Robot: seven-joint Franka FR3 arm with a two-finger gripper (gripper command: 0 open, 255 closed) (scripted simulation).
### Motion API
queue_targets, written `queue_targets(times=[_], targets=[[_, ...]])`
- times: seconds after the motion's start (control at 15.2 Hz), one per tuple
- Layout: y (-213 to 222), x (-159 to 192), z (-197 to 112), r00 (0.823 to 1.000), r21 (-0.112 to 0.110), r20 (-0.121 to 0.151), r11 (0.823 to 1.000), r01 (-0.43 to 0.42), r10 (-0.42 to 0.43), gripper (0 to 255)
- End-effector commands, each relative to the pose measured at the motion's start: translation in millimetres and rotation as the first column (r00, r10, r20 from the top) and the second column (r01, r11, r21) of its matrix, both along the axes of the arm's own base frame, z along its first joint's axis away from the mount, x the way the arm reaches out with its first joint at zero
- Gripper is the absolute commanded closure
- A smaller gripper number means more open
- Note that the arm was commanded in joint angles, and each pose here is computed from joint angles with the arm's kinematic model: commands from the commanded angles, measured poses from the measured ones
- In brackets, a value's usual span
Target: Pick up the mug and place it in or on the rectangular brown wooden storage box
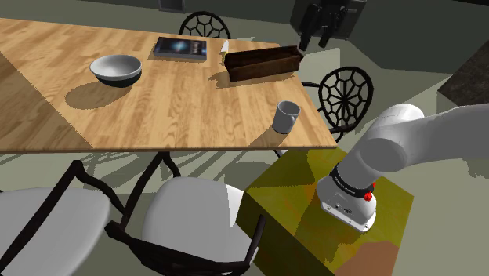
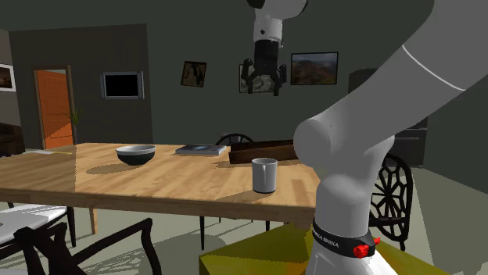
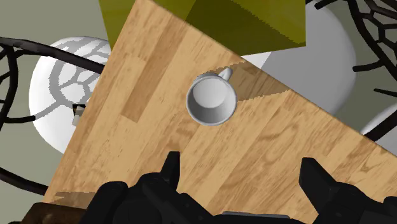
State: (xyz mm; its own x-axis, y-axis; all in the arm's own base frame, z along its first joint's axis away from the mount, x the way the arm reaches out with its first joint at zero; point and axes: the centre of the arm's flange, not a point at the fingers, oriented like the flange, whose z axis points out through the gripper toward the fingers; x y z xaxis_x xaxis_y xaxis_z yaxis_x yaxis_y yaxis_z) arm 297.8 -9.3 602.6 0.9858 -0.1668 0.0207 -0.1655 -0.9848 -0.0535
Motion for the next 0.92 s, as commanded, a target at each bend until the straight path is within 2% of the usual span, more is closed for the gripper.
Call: queue_targets(times=[0.0,0.86], targets=[[0.0,0.0,0.0,1.0,0.0,0.0,1.0,0.0,0.0,0],[-37.9,-15.7,-167.6,0.997,0.002,0.052,0.998,0.064,-0.064,0]])
